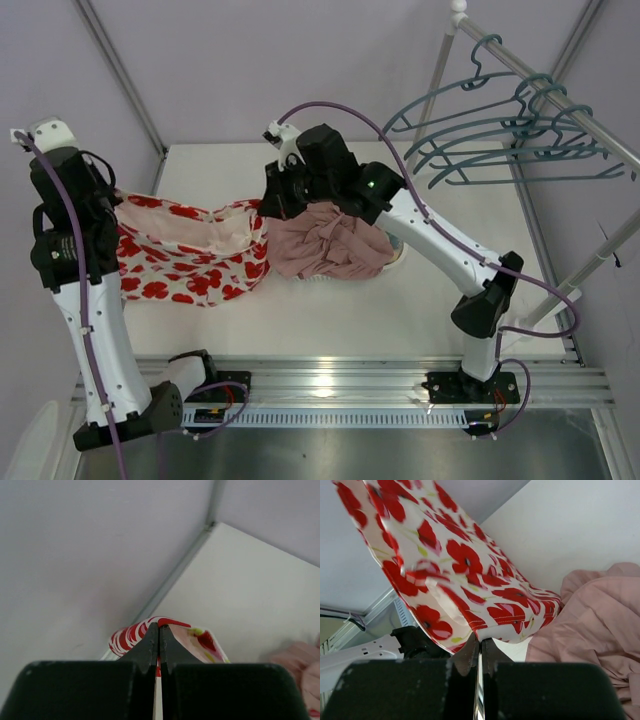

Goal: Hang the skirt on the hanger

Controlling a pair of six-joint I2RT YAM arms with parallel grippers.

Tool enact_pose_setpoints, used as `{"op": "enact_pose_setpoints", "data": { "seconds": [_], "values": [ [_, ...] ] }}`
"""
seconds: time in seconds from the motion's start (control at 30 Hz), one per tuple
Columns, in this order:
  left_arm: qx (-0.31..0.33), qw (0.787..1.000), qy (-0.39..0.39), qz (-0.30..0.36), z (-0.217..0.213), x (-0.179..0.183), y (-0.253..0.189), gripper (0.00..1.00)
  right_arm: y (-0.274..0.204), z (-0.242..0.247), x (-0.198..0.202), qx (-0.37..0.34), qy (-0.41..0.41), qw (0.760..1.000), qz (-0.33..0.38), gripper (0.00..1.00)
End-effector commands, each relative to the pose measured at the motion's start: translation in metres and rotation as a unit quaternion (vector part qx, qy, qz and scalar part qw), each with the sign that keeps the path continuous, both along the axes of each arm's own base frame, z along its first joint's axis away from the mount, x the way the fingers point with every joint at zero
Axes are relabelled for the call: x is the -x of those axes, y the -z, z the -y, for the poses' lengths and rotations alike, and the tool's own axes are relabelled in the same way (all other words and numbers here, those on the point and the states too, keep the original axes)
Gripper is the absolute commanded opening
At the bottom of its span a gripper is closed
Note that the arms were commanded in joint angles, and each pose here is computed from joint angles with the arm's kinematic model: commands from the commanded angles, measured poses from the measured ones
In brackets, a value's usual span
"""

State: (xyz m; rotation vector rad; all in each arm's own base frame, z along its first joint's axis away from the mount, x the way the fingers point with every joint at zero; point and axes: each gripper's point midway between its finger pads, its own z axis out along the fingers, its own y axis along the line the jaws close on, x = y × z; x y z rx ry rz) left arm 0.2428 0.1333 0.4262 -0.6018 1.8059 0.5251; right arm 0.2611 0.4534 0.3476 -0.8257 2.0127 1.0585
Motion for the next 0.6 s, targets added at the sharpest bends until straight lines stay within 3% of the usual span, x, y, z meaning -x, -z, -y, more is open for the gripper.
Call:
{"op": "enact_pose_setpoints", "data": {
  "seconds": [0.0,0.13,0.33,0.47,0.57],
  "values": [
    [0.007,0.981,0.182,0.064,0.055,-0.024,-0.017,0.00,-0.031,-0.005,0.016,-0.048,-0.032,0.998,0.029,0.00],
    [-0.019,0.953,0.291,0.080,0.098,-0.020,-0.021,0.00,-0.035,-0.013,0.010,-0.057,-0.020,0.997,0.050,0.00],
    [-0.002,0.906,0.413,0.092,0.148,-0.015,-0.005,0.00,-0.065,-0.015,-0.015,-0.068,0.004,0.992,0.106,0.00],
    [-0.017,0.877,0.471,0.097,0.172,-0.002,-0.009,0.01,-0.085,-0.017,-0.020,-0.080,0.007,0.988,0.131,0.00],
    [-0.017,0.869,0.486,0.093,0.179,0.002,-0.010,0.01,-0.100,-0.014,-0.027,-0.099,0.038,0.984,0.147,0.00]
  ]
}}
